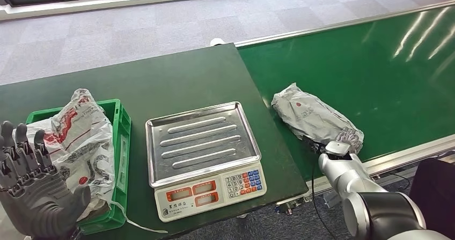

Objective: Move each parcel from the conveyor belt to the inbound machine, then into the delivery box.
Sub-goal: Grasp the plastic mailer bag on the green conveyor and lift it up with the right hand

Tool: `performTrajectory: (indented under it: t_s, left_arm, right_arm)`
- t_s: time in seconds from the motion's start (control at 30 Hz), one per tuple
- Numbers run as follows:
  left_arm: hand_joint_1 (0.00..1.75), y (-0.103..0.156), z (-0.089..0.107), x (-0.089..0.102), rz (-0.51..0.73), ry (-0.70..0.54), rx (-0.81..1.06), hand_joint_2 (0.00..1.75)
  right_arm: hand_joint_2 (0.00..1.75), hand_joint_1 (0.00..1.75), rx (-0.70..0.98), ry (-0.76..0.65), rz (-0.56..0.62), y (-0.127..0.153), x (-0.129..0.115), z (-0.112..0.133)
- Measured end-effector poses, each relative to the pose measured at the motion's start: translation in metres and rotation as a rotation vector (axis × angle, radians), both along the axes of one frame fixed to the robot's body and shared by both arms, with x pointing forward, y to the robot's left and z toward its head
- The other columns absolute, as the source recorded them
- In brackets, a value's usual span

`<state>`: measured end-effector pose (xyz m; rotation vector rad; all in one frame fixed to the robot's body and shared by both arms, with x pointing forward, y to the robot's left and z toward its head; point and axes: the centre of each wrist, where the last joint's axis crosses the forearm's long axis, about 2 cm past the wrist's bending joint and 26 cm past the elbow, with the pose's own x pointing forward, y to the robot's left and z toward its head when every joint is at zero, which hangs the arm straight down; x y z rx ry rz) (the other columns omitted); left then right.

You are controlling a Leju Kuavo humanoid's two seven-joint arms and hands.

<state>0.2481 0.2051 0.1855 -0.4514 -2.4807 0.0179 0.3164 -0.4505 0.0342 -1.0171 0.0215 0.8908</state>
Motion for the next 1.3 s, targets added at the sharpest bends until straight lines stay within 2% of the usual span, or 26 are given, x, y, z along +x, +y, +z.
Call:
performTrajectory:
  t_s: [0.3, 0.87, 0.97, 1.07, 1.2, 1.3]
  left_arm:
    - [0.00, 0.005, 0.008, -0.008, 0.024, -0.033, 0.003, 1.75]
    - [0.00, 0.012, 0.012, -0.013, 0.053, -0.047, 0.012, 1.75]
    - [0.00, 0.015, 0.012, -0.016, 0.070, -0.048, 0.012, 1.75]
    - [0.00, 0.019, 0.012, -0.022, 0.095, -0.047, 0.012, 1.75]
    - [0.00, 0.024, 0.014, -0.027, 0.117, -0.051, 0.011, 1.75]
    - [0.00, 0.026, 0.014, -0.027, 0.117, -0.054, 0.012, 1.75]
  right_arm:
    - [1.75, 1.75, 0.017, -0.036, 0.015, 0.011, 0.026, 0.019]
    - [1.75, 1.75, 0.034, -0.073, 0.056, 0.026, 0.040, 0.027]
    - [1.75, 1.75, -0.003, -0.181, 0.088, 0.032, 0.045, 0.031]
    - [1.75, 1.75, -0.090, -0.401, 0.119, 0.042, 0.057, 0.046]
    - [1.75, 1.75, -0.183, -0.689, 0.172, 0.061, 0.075, 0.087]
    - [1.75, 1.75, -0.218, -0.855, 0.217, 0.080, 0.075, 0.121]
